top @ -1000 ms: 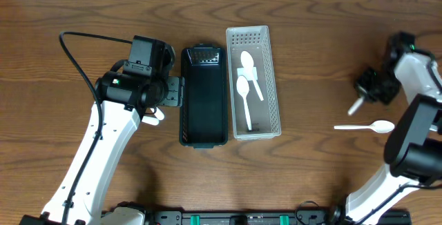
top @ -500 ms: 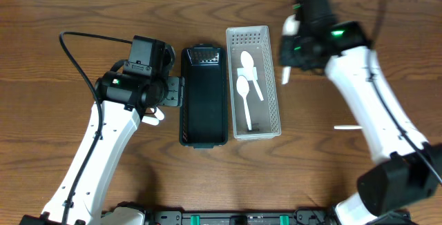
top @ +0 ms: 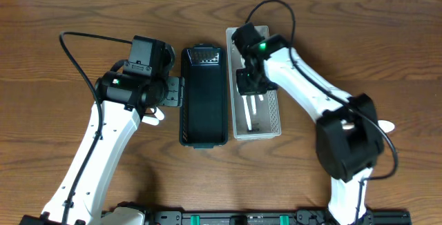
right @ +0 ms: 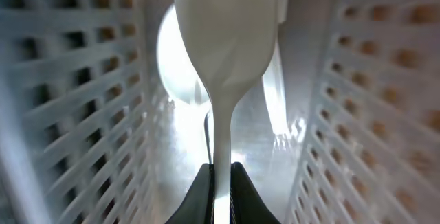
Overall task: Pack container
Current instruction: 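Place the spoon in the white basket and release it, then move right gripper to the last spoon and grasp it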
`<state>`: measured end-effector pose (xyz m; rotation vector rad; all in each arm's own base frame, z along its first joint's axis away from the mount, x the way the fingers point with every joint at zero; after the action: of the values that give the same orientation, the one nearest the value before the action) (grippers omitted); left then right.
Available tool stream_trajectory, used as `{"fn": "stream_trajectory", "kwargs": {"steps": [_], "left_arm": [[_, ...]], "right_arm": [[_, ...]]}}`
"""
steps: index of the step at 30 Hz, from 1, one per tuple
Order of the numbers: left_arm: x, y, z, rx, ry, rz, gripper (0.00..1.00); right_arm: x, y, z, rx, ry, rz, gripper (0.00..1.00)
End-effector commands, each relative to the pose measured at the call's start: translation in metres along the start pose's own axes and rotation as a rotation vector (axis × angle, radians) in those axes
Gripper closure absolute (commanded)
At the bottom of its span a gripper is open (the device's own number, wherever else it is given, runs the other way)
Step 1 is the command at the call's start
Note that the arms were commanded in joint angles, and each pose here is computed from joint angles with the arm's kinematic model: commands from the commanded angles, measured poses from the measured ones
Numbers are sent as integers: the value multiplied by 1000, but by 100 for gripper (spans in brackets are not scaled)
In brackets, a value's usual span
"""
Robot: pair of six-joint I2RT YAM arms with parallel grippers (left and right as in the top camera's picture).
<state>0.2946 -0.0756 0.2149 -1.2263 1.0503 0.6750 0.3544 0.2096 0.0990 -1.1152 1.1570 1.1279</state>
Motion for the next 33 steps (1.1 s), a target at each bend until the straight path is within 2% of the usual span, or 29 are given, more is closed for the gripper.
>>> {"fn": "stream_trajectory", "kwargs": {"steps": [1,7,8,11,12,17,20,23,27,30,33], "left_arm": [[-4,-3,1,8,-14,-6,31],[-4,-3,1,8,-14,-4,31],[-4,-3,1,8,-14,-5,31],[-4,-3,1,8,-14,-4,31],[-4,-3,1,8,-14,-4,31],[-4,-3,1,8,-14,-4,31],[-4,-3,1,8,-14,-4,31],[-4,-3,1,8,-14,-4,31],[-4,-3,1,8,-15,-5,31],[-4,-3,1,8,-15,-5,31],[-4,-3,1,8,-15,-5,31]], "right_arm": [[11,5,1,13,9,32,94],[-20,-9,5,-34,-34,-33,81],[-32,-14,6,-42,-42,-54,72],[-76,-27,7,-66,-77,-135,34],[-92,-32,6,-67,-86,-169,25],[-164,-49,-19,22,-95,-330,29],[-199,-55,-66,261,-26,-435,30],[-222,-48,-129,603,53,-476,23],[-226,-27,-203,998,127,-399,1],[-216,-10,-246,1209,177,-296,1],[-193,0,-272,1313,167,-182,1]]}}
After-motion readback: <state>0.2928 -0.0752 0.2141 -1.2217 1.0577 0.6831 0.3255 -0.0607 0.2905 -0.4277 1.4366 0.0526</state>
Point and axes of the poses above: each gripper's point midway between its finger pads, its own x axis out along the fingers, its own z axis along the line the jaws close on, y = z × x, the point moved 5 cm from there along -x, back along the fingers, and after that the axes turned 10 degrees about x, right-handed, at the moved point
